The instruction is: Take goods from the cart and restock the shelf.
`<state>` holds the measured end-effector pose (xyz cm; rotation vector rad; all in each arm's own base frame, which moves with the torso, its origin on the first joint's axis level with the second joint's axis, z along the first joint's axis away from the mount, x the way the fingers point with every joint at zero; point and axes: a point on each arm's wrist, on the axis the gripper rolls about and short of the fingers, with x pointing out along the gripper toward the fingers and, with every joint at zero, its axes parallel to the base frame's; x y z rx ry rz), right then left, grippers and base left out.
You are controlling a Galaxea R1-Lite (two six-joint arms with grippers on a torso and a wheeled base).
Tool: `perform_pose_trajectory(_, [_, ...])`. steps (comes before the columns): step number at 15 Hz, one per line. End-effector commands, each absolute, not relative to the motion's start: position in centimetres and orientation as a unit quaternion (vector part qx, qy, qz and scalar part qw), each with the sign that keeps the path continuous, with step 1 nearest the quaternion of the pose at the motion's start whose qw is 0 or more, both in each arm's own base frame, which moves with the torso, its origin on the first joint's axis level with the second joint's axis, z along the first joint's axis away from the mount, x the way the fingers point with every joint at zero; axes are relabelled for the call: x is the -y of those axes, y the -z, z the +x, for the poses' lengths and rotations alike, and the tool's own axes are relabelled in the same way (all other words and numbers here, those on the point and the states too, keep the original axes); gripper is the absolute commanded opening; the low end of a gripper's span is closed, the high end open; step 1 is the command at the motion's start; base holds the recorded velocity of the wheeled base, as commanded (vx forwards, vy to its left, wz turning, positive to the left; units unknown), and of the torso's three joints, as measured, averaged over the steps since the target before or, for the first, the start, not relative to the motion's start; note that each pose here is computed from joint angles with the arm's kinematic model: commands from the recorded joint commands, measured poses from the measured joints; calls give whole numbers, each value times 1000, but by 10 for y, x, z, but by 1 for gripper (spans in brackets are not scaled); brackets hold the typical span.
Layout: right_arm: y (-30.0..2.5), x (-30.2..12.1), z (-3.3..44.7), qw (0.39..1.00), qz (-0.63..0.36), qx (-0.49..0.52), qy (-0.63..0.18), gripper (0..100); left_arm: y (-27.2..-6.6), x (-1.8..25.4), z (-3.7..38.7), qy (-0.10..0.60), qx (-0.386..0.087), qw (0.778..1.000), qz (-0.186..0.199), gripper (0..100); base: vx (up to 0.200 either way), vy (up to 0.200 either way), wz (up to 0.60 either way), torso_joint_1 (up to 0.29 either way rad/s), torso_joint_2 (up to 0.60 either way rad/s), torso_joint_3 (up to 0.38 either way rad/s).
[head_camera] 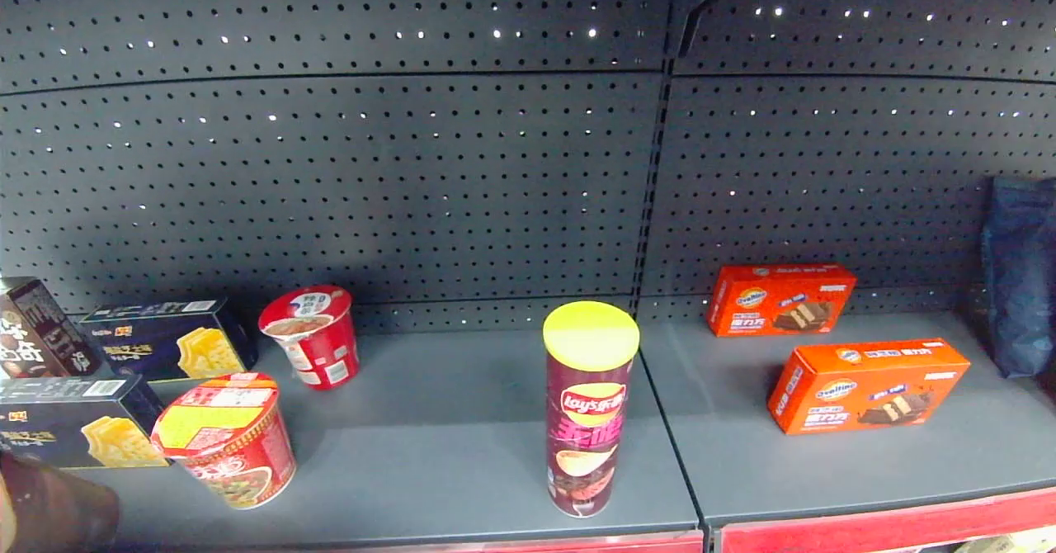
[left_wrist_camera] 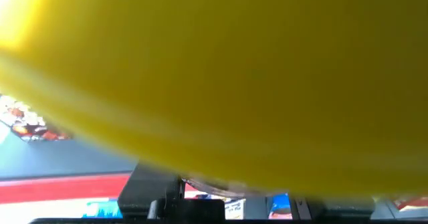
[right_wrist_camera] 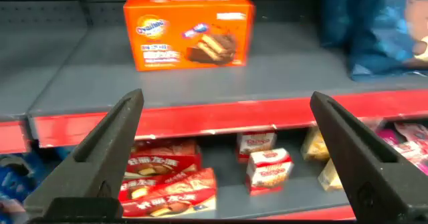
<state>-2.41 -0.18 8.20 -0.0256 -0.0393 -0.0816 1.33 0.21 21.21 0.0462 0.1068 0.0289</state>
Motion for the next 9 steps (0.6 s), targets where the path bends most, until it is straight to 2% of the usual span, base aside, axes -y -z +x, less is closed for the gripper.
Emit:
perform_pose_trajectory(1, [-82,2,-24,999,-13,19,39,100,-223,-2,14,-15,-42,999,22,0,0,0,0,0,0,0])
perform_pose_trajectory(4, [-82,2,-24,999,-14,19,37,100,-269,0,20,20,0,999,29,0,0,0,0,0,0,0])
perform_pose_trajectory(5, [-82,2,-24,999,-14,19,36,100,-275,2,25,38,0,998,42,0,0,0,0,0,0,0])
perform_pose_trajectory(6, [-82,2,-24,999,-13,20,36,100,-281,9,42,90,-15,994,67,0,0,0,0,0,0,0])
perform_pose_trajectory(8, [-82,1,-24,999,-14,20,33,100,-278,18,71,141,-55,986,69,0,0,0,0,0,0,0])
perform_pose_trajectory(9, [-82,1,-24,999,-14,19,32,100,-277,22,80,162,-60,983,65,0,0,0,0,0,0,0])
